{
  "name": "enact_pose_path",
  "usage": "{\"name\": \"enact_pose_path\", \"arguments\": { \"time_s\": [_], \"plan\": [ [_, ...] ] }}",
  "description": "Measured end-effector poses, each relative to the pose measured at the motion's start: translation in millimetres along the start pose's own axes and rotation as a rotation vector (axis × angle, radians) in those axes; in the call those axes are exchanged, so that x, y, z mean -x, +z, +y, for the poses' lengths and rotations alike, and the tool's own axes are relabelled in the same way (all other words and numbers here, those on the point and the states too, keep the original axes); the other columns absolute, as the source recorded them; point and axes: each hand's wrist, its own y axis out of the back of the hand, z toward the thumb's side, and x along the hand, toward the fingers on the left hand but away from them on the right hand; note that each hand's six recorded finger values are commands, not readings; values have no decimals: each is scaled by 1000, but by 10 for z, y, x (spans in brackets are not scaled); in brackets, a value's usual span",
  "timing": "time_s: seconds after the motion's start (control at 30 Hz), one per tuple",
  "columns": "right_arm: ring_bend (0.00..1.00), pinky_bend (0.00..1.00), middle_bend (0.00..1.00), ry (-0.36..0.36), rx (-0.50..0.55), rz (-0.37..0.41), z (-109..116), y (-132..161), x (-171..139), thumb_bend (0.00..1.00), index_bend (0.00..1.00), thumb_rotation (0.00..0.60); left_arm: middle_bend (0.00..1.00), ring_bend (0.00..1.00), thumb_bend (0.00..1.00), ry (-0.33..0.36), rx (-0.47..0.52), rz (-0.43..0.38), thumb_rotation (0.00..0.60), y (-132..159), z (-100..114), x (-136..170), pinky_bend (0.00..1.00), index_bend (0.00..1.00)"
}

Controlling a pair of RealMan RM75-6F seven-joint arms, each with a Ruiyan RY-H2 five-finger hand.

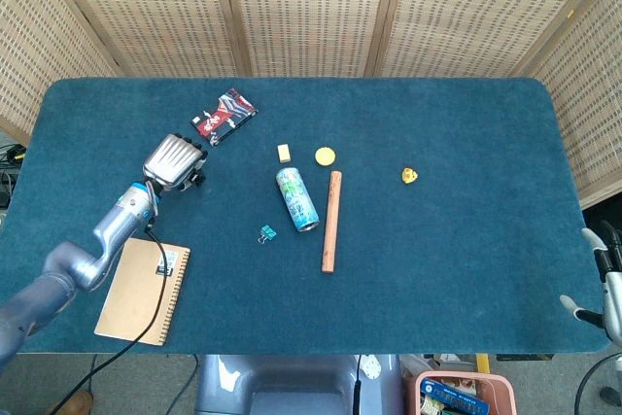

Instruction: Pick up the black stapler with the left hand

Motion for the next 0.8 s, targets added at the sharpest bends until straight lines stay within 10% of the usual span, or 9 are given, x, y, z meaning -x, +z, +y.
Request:
{"name": "enact_pose_path", "arguments": {
  "time_s": [0.43, 0.8],
  "plan": [
    [0, 0, 0, -17, 10, 27, 58, 66, -59, 0, 0, 600, 517, 470, 312, 45, -180, -141, 600, 66, 278, 1171, 475, 725],
    [0, 0, 0, -25, 16, 38, 88, 93, -89, 0, 0, 600, 517, 471, 313, -36, -243, -180, 600, -24, -76, 1854, 475, 725]
  ]
}}
